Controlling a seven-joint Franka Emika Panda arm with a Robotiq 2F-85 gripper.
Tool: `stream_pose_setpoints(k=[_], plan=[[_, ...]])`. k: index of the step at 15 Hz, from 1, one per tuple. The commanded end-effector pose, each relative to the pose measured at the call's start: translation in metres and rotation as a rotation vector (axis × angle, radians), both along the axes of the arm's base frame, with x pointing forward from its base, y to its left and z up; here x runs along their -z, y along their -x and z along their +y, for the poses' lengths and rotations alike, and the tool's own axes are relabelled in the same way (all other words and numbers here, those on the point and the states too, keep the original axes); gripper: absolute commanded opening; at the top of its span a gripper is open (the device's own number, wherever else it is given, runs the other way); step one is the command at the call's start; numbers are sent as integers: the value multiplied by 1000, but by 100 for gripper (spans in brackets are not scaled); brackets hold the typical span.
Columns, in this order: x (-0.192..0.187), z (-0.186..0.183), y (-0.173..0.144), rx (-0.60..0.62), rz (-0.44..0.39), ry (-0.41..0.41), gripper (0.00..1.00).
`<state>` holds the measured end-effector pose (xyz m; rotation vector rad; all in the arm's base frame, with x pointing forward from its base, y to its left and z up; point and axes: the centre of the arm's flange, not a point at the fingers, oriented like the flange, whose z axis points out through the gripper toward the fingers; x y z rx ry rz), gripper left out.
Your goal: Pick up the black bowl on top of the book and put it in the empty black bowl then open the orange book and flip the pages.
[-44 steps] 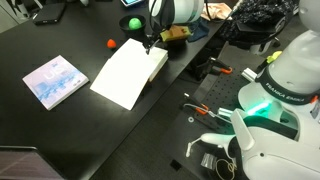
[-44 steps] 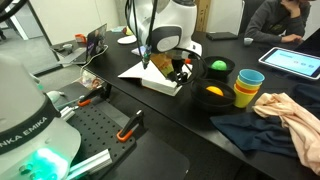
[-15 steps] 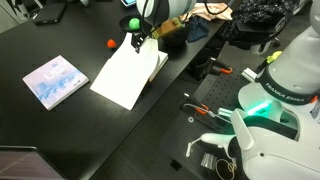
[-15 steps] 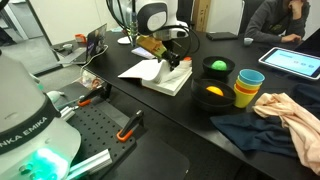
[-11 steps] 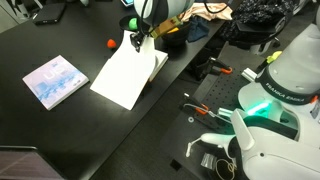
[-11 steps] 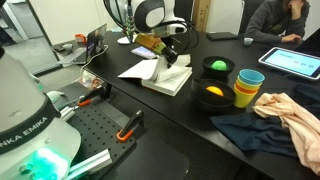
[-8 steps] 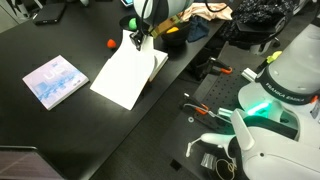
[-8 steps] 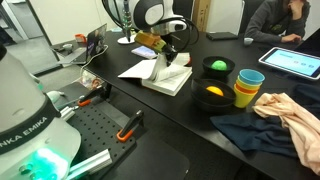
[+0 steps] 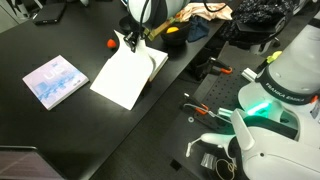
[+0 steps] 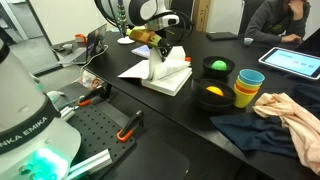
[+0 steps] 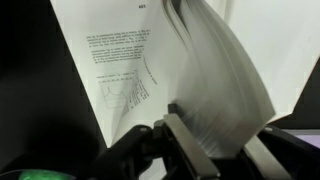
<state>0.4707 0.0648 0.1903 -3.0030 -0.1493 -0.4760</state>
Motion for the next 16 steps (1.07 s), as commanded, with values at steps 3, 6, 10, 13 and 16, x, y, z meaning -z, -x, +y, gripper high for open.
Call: stream_pose_setpoints(k=[3,6,10,13,16], plan=[[-17,46,2,-125,-39,25,30],[-18,65,7,-175,-40,16,25],[-11,91,22,-231,-23,-17,31],[-4,115,35,-285,-9,-39,30],[5,132,48,-328,16,-68,29]])
